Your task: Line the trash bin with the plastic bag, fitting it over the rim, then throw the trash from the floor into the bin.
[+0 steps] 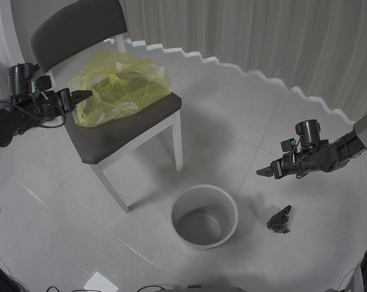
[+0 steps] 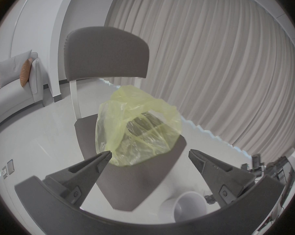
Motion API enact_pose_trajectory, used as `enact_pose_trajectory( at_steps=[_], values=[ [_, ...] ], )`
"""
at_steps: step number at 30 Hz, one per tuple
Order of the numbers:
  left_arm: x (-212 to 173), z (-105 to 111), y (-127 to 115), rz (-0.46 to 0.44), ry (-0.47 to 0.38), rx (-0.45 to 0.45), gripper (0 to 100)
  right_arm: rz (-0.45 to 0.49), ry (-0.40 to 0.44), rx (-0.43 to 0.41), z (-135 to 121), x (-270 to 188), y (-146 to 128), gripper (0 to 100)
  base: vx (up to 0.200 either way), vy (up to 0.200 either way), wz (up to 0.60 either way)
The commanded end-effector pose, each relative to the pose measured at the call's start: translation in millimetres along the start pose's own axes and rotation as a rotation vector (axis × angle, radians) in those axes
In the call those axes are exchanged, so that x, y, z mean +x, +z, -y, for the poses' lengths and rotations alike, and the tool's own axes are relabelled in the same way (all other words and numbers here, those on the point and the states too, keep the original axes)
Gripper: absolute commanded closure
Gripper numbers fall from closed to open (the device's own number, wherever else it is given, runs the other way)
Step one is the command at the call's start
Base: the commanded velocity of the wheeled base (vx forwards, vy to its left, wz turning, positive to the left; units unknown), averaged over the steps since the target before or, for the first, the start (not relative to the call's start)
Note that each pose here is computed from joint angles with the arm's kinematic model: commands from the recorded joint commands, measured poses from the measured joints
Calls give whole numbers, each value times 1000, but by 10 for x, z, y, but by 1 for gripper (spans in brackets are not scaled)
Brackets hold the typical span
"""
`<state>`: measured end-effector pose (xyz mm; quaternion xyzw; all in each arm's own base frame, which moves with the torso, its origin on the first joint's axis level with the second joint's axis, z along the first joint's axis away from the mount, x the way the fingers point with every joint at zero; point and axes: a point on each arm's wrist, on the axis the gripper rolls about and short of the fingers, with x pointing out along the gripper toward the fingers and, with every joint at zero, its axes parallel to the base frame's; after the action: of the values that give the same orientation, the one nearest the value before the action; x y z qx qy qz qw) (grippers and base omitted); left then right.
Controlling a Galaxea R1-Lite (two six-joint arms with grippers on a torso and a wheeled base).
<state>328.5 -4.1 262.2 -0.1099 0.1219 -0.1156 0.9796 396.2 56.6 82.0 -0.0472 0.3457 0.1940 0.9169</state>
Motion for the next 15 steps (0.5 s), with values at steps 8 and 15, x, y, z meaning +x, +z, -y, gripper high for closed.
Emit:
enact_pose_trajectory(
  at_steps=[8, 15],
  values=[
    [1027, -582, -179, -126, 156, -6, 0, 96, 28, -16, -113, -370, 226, 0, 0, 0, 0],
    [1115, -612, -143, -100, 155, 2, 0, 92, 26, -13, -105, -378, 207, 0, 0, 0, 0]
  ],
)
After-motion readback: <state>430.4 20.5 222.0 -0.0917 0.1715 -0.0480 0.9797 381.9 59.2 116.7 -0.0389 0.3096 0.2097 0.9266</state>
